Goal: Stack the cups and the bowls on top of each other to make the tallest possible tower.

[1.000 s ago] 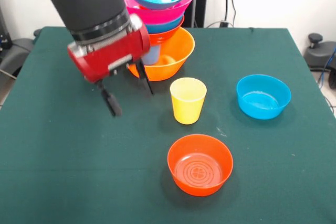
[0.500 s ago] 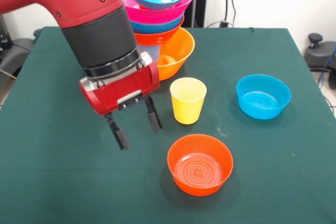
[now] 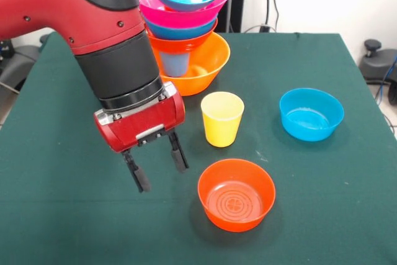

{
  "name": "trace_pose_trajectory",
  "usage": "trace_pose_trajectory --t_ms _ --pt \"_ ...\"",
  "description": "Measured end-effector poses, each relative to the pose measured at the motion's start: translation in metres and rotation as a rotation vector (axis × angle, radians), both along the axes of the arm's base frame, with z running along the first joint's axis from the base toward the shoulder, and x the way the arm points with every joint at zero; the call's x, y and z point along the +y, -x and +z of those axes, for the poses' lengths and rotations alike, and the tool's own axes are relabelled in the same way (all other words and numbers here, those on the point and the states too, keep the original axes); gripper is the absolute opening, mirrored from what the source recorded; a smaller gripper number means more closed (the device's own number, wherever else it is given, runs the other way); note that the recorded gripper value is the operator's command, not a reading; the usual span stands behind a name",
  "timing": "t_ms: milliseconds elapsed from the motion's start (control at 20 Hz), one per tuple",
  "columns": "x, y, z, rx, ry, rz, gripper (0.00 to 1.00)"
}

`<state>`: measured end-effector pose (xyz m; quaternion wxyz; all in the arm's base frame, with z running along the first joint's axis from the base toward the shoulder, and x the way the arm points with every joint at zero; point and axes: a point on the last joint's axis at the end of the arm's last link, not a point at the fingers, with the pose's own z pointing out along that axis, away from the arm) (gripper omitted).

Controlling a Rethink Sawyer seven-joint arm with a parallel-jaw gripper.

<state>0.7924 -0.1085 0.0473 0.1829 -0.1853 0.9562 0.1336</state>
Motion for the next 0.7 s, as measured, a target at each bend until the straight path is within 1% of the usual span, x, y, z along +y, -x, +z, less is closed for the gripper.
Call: trace_pose_trajectory --t_ms 200,400,550,700 --pt "-0.0008 -0.0001 -0.0011 -0.004 -0.001 -0.004 1.0" --pt "-0.0008 -0.0018 -0.0005 -0.016 -0.002 -0.008 1.0" --pt "-0.0004 -0.0036 0.0 -0.029 -0.004 -0.012 1.0" --pt "0.0005 -0.0068 0.0005 -0.052 -0.011 -0.023 1.0"
